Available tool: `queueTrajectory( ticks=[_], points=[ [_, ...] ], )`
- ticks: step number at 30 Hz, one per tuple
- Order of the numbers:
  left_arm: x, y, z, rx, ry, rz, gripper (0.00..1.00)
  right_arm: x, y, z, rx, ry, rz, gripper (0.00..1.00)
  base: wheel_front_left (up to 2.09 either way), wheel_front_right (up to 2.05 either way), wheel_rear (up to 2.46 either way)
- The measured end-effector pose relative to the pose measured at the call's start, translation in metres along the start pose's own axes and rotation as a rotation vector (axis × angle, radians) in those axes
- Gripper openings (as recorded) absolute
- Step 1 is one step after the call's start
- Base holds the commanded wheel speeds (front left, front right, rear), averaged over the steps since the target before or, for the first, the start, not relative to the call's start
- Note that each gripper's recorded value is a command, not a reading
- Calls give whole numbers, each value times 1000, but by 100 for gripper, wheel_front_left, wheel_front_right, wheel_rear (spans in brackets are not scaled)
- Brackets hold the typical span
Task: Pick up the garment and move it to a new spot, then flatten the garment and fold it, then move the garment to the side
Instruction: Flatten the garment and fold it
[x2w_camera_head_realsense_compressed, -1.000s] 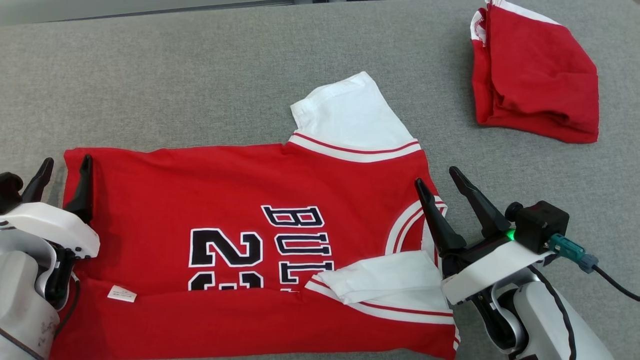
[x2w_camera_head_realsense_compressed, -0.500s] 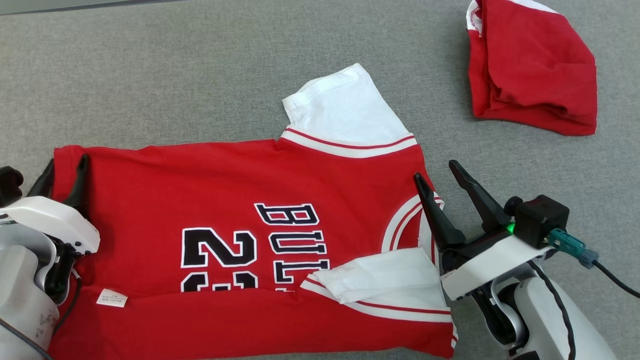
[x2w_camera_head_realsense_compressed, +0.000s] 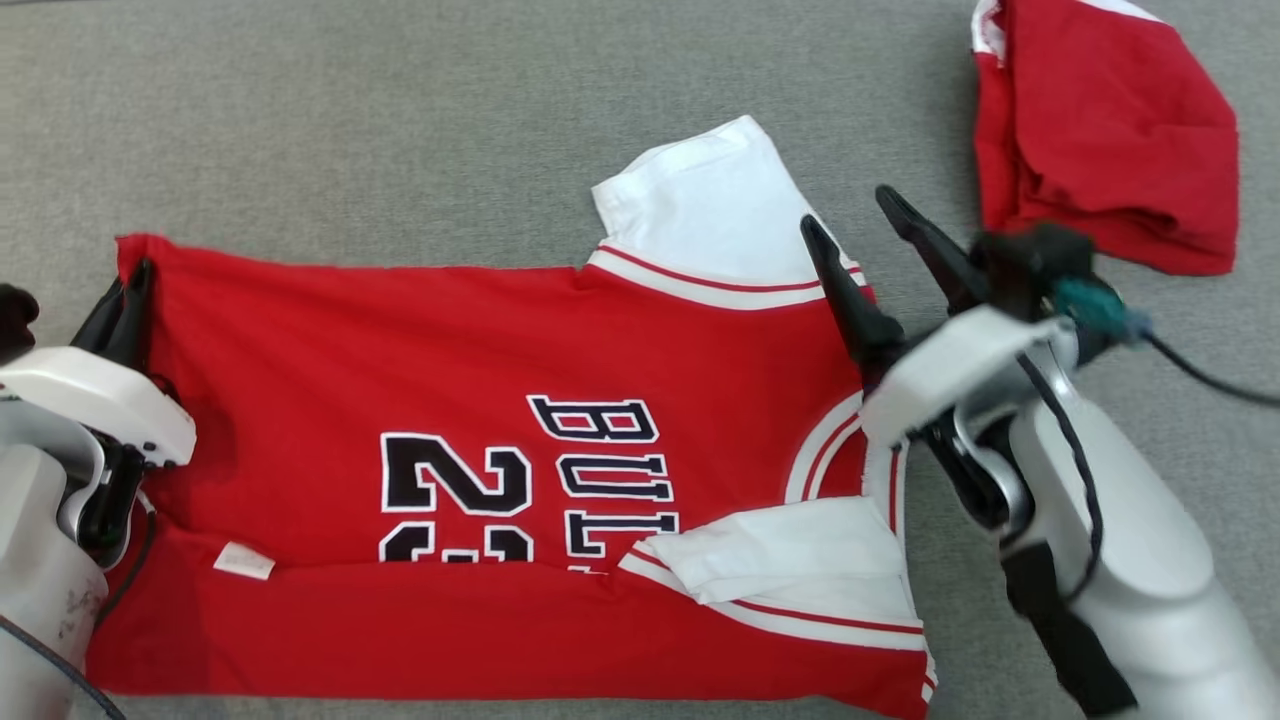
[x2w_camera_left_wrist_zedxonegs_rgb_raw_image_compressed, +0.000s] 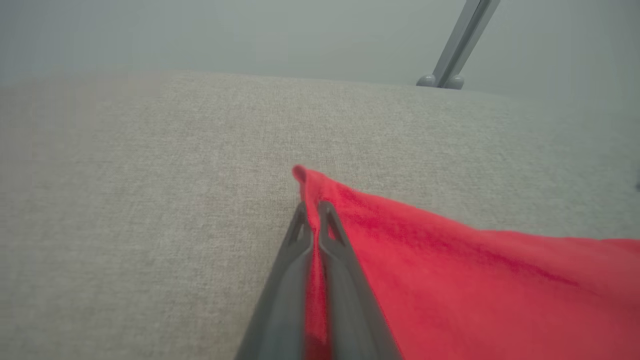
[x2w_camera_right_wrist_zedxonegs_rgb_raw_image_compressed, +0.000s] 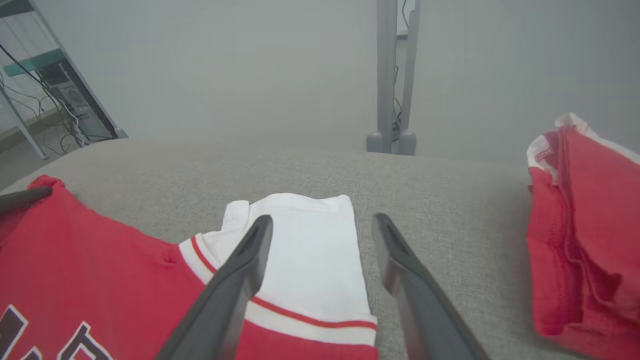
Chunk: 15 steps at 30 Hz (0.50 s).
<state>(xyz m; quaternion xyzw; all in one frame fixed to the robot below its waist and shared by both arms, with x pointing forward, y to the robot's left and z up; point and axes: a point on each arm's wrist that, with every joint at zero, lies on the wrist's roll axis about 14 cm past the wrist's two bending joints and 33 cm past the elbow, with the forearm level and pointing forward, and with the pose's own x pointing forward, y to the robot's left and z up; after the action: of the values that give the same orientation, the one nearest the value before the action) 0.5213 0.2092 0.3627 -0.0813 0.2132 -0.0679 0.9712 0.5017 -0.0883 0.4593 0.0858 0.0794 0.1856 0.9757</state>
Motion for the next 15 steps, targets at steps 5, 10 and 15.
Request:
queueTrajectory(
  ticks=[5, 10, 15],
  points=[
    [-1, 5, 8, 12, -25, 4, 0, 35, -2, -8, -29, 112, 6, 100, 0, 0, 0],
    [-3, 6, 9, 16, -37, 5, 0, 64, -9, -16, -54, 211, -3, 100, 0, 0, 0],
    [-4, 5, 9, 19, -45, 2, 0, 83, -14, -25, -83, 291, -11, 100, 0, 0, 0]
  ],
)
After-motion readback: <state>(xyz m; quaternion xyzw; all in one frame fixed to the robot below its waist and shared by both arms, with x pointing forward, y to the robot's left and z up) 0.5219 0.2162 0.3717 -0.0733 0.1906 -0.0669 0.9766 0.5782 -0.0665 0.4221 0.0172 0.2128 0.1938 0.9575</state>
